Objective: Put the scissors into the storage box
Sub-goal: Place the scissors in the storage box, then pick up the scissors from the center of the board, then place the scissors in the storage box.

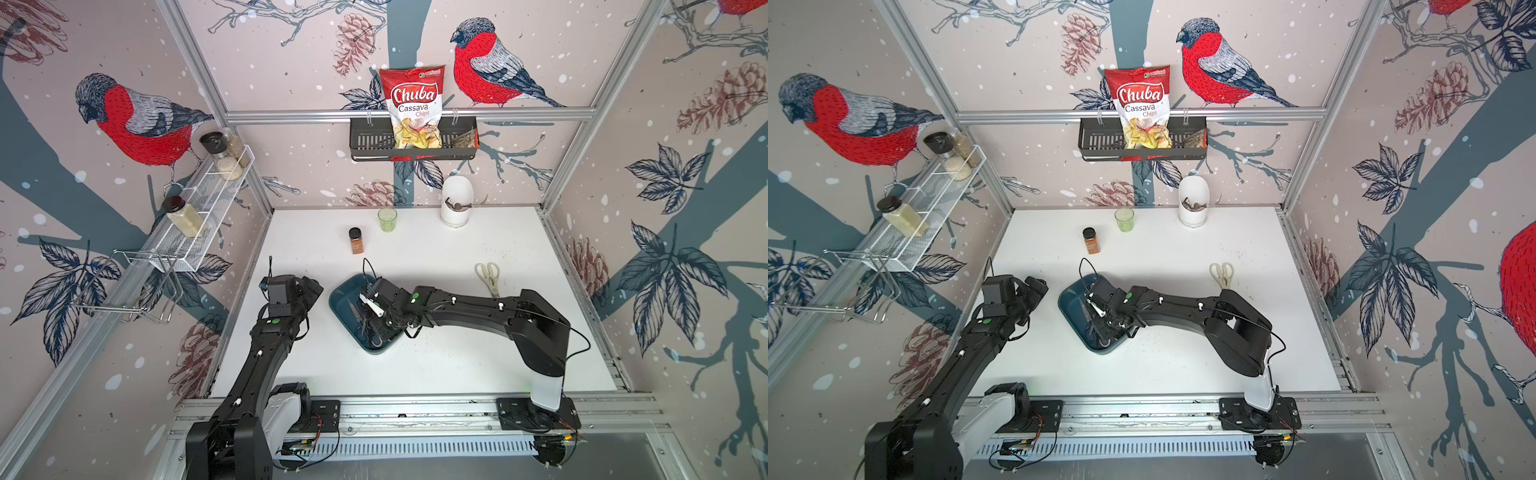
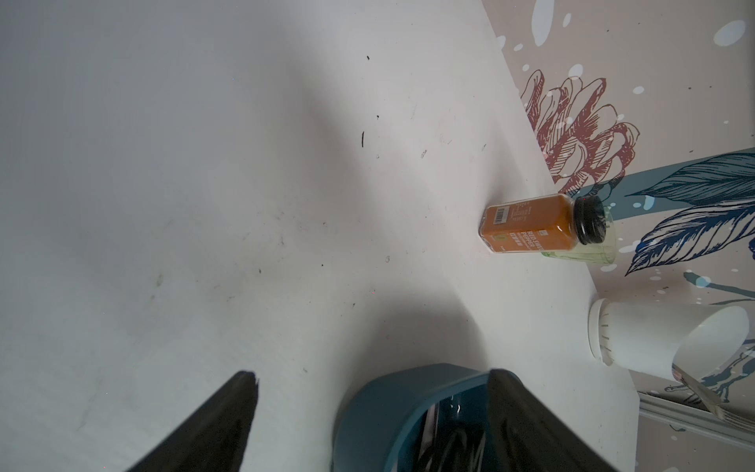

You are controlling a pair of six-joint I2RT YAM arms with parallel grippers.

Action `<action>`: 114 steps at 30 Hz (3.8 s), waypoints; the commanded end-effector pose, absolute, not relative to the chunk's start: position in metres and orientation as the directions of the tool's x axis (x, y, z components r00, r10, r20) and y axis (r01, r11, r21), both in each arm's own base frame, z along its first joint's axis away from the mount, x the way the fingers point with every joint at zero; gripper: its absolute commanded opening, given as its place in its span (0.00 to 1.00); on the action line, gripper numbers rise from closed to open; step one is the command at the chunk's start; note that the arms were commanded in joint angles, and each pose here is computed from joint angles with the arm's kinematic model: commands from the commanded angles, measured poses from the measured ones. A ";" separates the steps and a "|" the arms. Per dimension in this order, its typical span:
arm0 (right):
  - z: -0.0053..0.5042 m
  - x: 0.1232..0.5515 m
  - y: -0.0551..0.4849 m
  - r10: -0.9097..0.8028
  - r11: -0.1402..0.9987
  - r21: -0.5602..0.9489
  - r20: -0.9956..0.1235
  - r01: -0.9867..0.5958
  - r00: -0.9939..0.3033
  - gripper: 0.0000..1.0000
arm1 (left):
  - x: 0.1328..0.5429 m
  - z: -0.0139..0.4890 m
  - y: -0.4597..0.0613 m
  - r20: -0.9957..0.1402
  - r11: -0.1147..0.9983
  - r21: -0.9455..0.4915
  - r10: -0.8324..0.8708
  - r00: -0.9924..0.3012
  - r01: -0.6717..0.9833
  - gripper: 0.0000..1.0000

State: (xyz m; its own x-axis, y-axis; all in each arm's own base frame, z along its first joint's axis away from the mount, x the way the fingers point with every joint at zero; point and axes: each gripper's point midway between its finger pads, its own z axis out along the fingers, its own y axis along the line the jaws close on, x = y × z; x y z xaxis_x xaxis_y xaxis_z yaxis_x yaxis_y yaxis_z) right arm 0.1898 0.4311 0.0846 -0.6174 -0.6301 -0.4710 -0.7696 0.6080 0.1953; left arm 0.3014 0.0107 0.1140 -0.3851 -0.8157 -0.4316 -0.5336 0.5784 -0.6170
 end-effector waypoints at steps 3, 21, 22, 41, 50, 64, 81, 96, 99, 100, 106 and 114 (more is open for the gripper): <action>0.123 0.216 0.427 -0.516 0.648 0.250 -0.551 -0.719 -0.656 0.45 | 0.310 0.129 0.007 -0.455 0.609 -0.628 -0.793 -0.405 -0.484 0.92; 0.142 0.343 0.258 0.076 0.868 0.452 -0.528 -0.204 -0.846 0.48 | 0.361 0.174 -0.084 -0.557 0.789 -0.569 -0.578 -0.596 -0.234 0.91; 0.135 0.348 0.240 0.106 0.885 0.440 -0.512 -0.154 -0.853 0.48 | 0.363 0.177 -0.091 -0.567 0.800 -0.560 -0.560 -0.604 -0.216 0.91; 0.062 0.398 0.074 0.177 0.984 0.077 -0.439 0.160 -0.881 0.46 | 0.355 0.146 -0.181 -0.531 0.856 -0.509 -0.392 -0.752 -0.087 0.91; 0.045 0.416 0.100 0.045 0.999 0.020 -0.400 0.041 -0.915 0.43 | 0.347 0.136 -0.181 -0.512 0.862 -0.498 -0.384 -0.768 -0.099 0.91; 0.020 0.415 0.103 -0.005 0.999 -0.037 -0.365 0.010 -0.931 0.35 | 0.344 0.134 -0.176 -0.514 0.866 -0.487 -0.390 -0.764 -0.115 0.91; 0.004 0.413 0.109 -0.027 0.999 0.007 -0.342 -0.031 -0.939 0.04 | 0.342 0.135 -0.175 -0.510 0.861 -0.494 -0.401 -0.761 -0.123 0.91; 0.083 0.421 0.139 -0.027 0.995 0.071 -0.473 -0.069 -0.880 0.00 | 0.342 0.135 -0.178 -0.498 0.843 -0.522 -0.422 -0.758 -0.126 0.91; 0.103 0.419 0.161 -0.059 0.992 0.069 -0.507 -0.108 -0.860 0.00 | 0.345 0.137 -0.177 -0.507 0.847 -0.516 -0.422 -0.751 -0.128 0.91; 0.110 0.417 0.172 -0.074 0.989 0.070 -0.518 -0.129 -0.852 0.00 | 0.346 0.138 -0.175 -0.516 0.852 -0.507 -0.421 -0.746 -0.130 0.91; 0.145 0.407 0.239 -0.153 0.967 0.080 -0.578 -0.242 -0.801 0.00 | 0.359 0.153 -0.155 -0.577 0.881 -0.450 -0.412 -0.705 -0.147 0.91; 0.186 0.376 0.343 -0.226 0.892 0.156 -0.661 -0.425 -0.716 0.00 | 0.356 0.141 -0.092 -0.510 0.790 -0.534 -0.585 -0.631 -0.301 0.91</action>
